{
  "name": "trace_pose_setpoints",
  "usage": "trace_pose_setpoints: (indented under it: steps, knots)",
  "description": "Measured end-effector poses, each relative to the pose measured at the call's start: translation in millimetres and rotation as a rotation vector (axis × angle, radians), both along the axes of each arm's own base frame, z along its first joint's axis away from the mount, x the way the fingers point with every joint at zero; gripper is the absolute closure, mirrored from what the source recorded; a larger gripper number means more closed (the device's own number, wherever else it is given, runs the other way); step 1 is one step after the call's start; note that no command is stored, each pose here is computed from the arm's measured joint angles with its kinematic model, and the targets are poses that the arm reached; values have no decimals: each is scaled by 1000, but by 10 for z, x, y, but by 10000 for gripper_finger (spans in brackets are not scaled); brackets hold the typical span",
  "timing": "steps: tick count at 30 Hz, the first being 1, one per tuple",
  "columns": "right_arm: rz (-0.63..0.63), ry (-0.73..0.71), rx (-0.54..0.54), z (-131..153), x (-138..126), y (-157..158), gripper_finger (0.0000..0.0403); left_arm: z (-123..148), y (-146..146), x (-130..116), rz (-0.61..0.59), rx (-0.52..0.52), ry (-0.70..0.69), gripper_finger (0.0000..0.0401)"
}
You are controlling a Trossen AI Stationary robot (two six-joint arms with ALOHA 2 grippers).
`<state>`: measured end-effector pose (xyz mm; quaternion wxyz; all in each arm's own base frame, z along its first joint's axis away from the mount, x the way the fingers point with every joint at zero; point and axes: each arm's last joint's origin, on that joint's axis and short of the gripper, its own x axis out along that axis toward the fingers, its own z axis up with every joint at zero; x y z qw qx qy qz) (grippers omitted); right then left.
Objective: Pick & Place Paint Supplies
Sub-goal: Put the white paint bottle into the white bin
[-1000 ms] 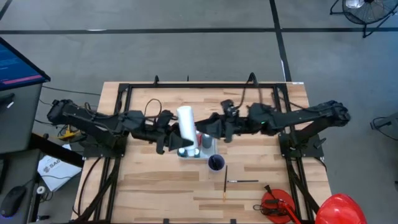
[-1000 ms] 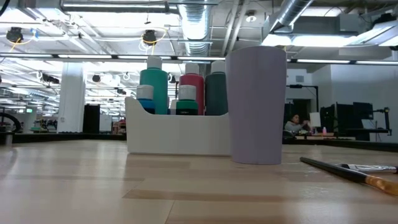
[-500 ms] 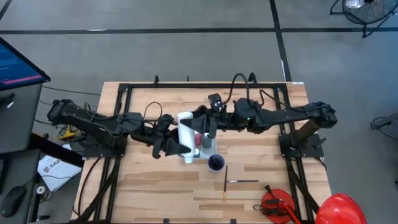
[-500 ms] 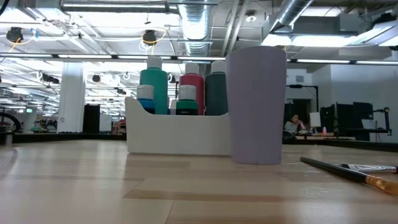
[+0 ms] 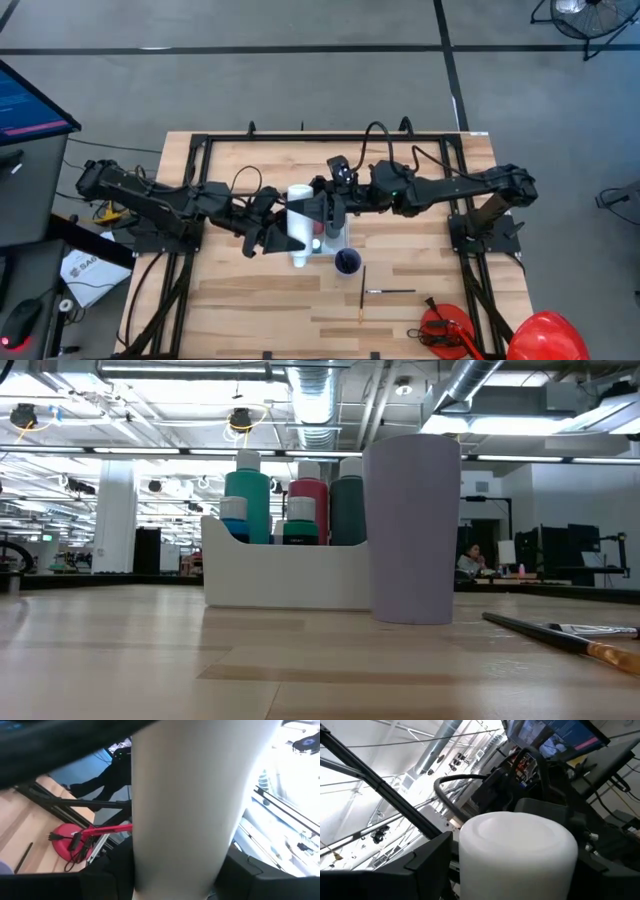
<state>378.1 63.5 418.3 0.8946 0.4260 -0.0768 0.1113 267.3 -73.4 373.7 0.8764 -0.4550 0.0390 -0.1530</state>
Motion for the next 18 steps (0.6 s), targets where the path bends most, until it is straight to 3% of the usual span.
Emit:
trace_pose_setpoints:
  steps: [12,18]
  knots:
    - [23,35,16,-8,-30,66,128,-7,-7,-3,-23,2,8,210]
    - [23,43,18,-15,-29,66,196,-5,-7,-3,-23,2,5,210]
